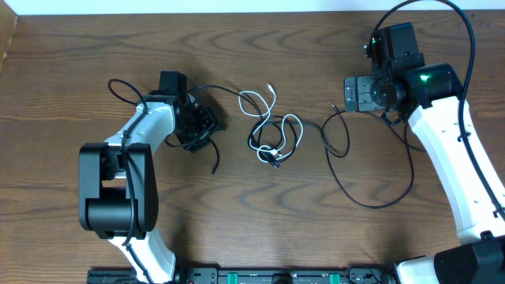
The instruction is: Untangle cables
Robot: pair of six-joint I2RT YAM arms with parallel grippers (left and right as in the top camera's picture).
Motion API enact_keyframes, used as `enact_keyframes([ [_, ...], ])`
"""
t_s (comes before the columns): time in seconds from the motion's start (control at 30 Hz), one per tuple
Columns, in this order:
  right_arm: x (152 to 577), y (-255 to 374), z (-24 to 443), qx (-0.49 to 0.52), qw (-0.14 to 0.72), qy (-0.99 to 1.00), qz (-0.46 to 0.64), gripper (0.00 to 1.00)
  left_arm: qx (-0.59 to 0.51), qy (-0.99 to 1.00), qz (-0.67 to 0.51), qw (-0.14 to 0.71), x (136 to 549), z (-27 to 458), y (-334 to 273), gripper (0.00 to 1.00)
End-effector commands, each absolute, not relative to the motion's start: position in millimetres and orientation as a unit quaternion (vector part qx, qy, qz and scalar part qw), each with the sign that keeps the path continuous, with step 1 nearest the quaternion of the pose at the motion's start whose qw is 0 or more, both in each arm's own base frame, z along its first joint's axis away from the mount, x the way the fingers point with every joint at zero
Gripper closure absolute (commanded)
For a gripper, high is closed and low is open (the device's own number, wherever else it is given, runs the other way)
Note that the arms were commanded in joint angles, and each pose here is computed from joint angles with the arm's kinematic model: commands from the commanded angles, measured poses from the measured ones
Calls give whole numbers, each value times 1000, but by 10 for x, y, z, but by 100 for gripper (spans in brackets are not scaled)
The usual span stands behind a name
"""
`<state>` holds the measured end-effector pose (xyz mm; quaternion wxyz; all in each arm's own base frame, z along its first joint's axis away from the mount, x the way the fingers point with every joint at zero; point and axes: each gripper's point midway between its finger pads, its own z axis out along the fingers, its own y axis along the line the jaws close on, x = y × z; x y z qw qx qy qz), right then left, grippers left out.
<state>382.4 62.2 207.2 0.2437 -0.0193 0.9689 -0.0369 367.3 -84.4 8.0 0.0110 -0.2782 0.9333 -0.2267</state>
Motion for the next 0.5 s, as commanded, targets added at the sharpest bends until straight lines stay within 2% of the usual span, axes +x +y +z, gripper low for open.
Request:
enact_keyframes([
  [0.0, 3800, 614, 2164, -14, 255, 966, -34, 1, -301, 942, -147, -20, 3430, -294, -589, 36],
  [0.1, 3800, 614, 2164, -14, 255, 966, -34, 1, -301, 942, -147, -20, 3431, -294, -588, 36],
  [0.23, 3800, 614, 2164, -14, 255, 966, -34, 1, -301, 942, -147, -20, 3430, -294, -589, 1],
  [0.47, 3801, 614, 2165, -14, 256, 966, -34, 1, -294, 946, -136, -15, 3432, -305, -550, 0],
])
